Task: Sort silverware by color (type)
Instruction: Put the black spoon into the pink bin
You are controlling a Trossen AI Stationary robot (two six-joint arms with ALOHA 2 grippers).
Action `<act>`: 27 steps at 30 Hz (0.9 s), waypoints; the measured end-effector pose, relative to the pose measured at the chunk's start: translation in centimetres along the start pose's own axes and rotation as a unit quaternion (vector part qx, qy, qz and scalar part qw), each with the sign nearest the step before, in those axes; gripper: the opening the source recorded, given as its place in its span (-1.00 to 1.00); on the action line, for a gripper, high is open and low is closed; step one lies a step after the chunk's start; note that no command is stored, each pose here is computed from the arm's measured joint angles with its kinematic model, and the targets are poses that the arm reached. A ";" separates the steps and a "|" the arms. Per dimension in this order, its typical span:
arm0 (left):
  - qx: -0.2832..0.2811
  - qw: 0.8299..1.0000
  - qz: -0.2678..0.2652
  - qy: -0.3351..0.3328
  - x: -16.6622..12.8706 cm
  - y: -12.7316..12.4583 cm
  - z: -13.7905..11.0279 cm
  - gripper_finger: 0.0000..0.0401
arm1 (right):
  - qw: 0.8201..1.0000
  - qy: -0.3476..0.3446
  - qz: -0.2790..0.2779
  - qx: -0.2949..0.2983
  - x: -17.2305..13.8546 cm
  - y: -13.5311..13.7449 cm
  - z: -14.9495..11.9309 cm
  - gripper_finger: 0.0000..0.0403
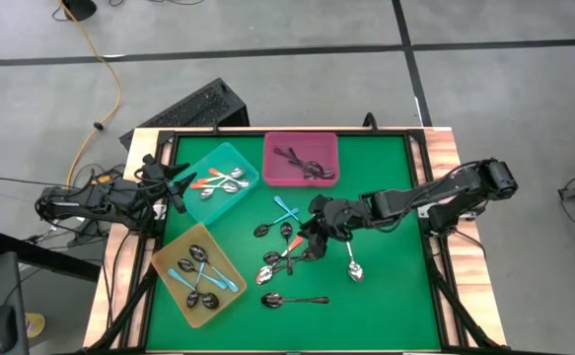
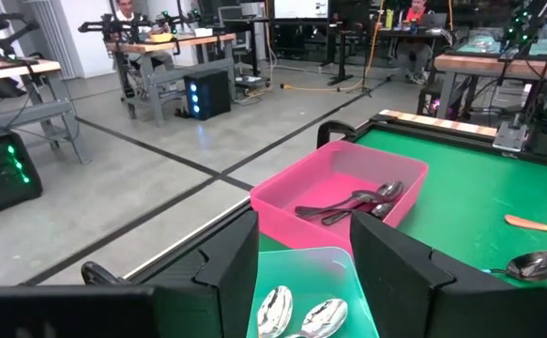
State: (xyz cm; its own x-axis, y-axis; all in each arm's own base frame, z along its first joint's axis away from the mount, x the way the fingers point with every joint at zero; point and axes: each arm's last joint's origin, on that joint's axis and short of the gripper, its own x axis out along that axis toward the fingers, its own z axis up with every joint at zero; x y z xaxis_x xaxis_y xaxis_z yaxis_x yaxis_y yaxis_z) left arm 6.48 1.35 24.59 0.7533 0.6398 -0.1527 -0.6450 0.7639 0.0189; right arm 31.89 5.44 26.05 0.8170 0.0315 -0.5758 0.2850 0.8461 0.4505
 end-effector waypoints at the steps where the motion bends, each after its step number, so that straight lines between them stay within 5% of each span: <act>1: 0.000 1.000 0.000 0.000 0.0 0.0 0.0 -0.21 | 1.000 -0.003 -0.006 -0.007 0.1 0.0 0.0 -0.39; 15: 0.000 1.000 0.000 0.000 0.0 0.0 0.0 -0.21 | 0.996 0.052 -0.057 -0.039 3.6 -0.9 -2.5 -0.39; 27: 0.000 1.000 0.000 0.000 0.0 0.0 0.0 -0.21 | 0.992 0.071 -0.102 -0.029 4.4 -3.3 -1.9 -0.39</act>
State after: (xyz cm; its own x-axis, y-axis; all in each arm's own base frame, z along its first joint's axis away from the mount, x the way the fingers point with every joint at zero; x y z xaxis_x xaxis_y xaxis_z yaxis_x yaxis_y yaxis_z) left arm 6.48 1.35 24.59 0.7532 0.6398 -0.1528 -0.6450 0.7640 0.0193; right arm 33.59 3.80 20.75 0.6654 -0.0728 -0.7429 0.4040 0.8720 0.2764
